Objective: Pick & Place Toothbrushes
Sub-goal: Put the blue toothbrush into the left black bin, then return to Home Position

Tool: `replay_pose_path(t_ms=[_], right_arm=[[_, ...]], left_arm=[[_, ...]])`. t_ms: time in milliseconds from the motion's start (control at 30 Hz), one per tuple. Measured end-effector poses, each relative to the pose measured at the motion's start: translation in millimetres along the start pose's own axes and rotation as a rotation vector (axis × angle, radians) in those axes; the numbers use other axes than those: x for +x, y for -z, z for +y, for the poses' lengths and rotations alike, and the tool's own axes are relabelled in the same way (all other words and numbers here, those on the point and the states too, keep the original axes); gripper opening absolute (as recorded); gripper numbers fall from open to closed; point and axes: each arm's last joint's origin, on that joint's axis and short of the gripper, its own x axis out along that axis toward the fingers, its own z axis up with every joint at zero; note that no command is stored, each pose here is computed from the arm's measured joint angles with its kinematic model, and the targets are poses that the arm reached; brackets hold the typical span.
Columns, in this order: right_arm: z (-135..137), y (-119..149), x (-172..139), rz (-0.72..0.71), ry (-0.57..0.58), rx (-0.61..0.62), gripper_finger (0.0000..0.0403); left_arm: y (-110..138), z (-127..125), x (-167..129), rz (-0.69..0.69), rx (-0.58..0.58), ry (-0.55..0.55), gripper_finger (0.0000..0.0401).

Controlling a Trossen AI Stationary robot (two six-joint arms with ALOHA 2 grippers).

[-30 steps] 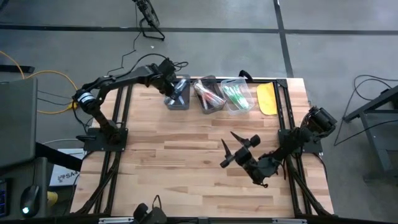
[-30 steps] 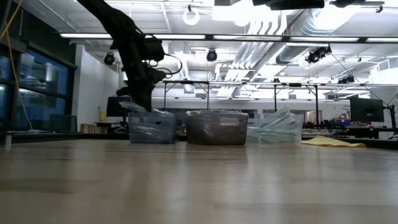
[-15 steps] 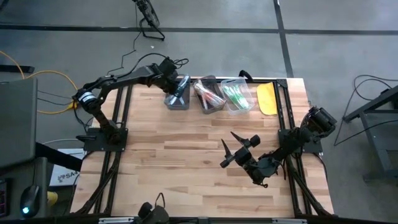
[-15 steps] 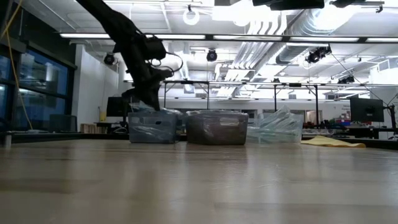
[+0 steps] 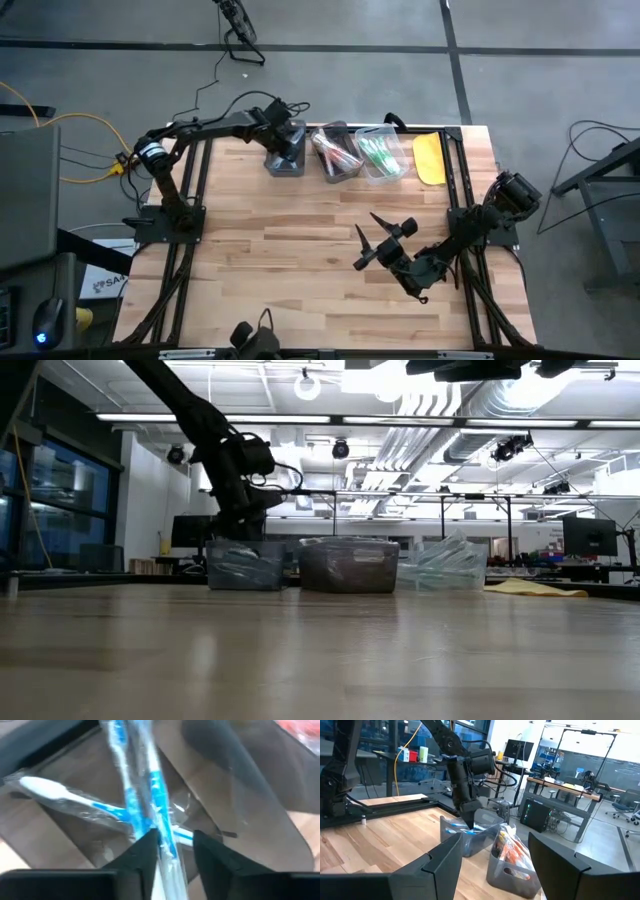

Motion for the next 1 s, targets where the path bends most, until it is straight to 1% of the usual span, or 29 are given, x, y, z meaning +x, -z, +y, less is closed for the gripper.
replay_pose_path(t_ms=[133,267,367,500,700,733,767,833,867,933,1000], right_arm=[[0,0,0,0.0,0.0,0.001,0.0219],[0,0,0,-0.001,-0.002,0.011,0.0219],[0,-3,0,-0.008,-0.029,0.019,0.0219],[-6,-16,6,-0.035,-0.106,0.061,0.0219],[-29,-38,29,-0.041,-0.17,0.027,0.0219],[-34,-39,35,-0.029,-0.207,0.026,0.0219],[-40,-40,41,-0.005,-0.271,0.04,0.0219],[-56,-40,56,0.092,-0.428,0.063,0.0219],[-64,-38,63,0.151,-0.475,0.057,0.0219],[-77,-34,75,0.241,-0.488,0.05,0.0219],[-91,-31,80,0.296,-0.449,0.0,0.0219]], left_arm=[[0,-3,-3,-0.008,0.041,0.012,0.0167],[-1,-4,-11,-0.028,0.076,0.024,0.0197],[-3,-6,-23,-0.06,0.119,0.033,0.0203],[-4,-9,-46,-0.125,0.177,0.044,0.0205],[-3,-14,-88,-0.241,0.247,0.071,0.0205],[-1,-15,-97,-0.259,0.26,0.079,0.0205],[0,-16,-104,-0.276,0.273,0.092,0.0205],[2,-18,-119,-0.313,0.292,0.119,0.0206],[4,-19,-126,-0.324,0.303,0.133,0.0206],[8,-20,-139,-0.356,0.303,0.151,0.0206],[13,-20,-148,-0.352,0.298,0.154,0.0206]])
